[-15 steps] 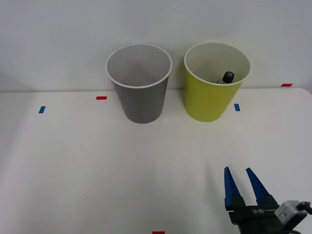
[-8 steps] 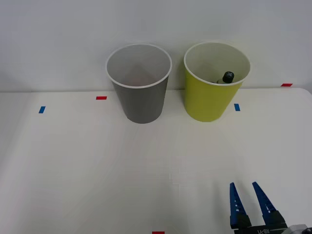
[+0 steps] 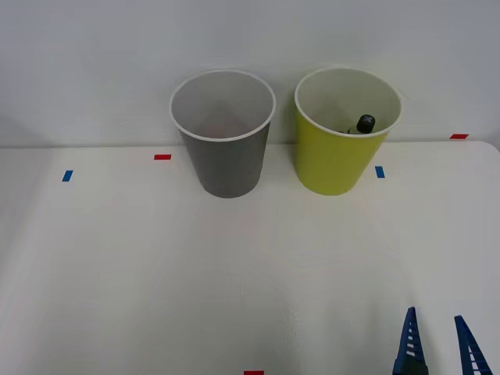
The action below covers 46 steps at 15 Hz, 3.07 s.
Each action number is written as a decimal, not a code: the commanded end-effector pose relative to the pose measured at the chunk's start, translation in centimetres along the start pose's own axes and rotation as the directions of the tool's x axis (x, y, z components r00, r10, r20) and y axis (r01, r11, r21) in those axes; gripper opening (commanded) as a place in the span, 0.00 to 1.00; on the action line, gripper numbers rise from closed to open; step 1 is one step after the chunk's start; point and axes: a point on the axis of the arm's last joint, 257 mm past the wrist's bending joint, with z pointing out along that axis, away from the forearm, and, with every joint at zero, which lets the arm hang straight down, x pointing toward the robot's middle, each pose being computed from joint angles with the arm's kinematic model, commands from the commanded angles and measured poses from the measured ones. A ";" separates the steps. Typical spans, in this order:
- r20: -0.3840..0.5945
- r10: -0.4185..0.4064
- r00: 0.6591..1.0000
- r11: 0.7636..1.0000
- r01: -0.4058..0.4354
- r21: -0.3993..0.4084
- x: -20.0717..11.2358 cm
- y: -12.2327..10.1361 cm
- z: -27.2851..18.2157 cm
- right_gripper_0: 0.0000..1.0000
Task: Put cans in the gray bin, plastic bottles in the light green bin
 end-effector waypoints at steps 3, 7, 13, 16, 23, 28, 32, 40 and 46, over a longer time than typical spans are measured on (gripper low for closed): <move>0.000 0.160 0.987 0.987 -0.160 -0.018 0.1 1.7 -0.2 0.63; -0.014 0.194 0.981 0.981 -0.194 -0.024 0.4 2.9 -0.9 0.63; -0.035 0.178 0.983 0.983 -0.179 -0.036 1.2 3.0 -1.7 0.62; -0.039 0.156 0.987 0.986 -0.157 -0.047 1.3 3.1 -1.7 0.63; -0.035 -0.061 0.998 0.966 0.050 -0.254 1.7 5.3 -0.8 0.62; -0.035 -0.111 0.993 0.944 0.095 -0.316 2.2 6.6 -1.0 0.63; -0.033 -0.130 0.991 0.938 0.112 -0.329 2.3 6.8 -1.0 0.62; -0.031 -0.141 0.990 0.937 0.124 -0.326 2.3 6.5 -1.0 0.63; -0.031 -0.141 0.990 0.937 0.124 -0.326 2.3 6.5 -1.0 0.62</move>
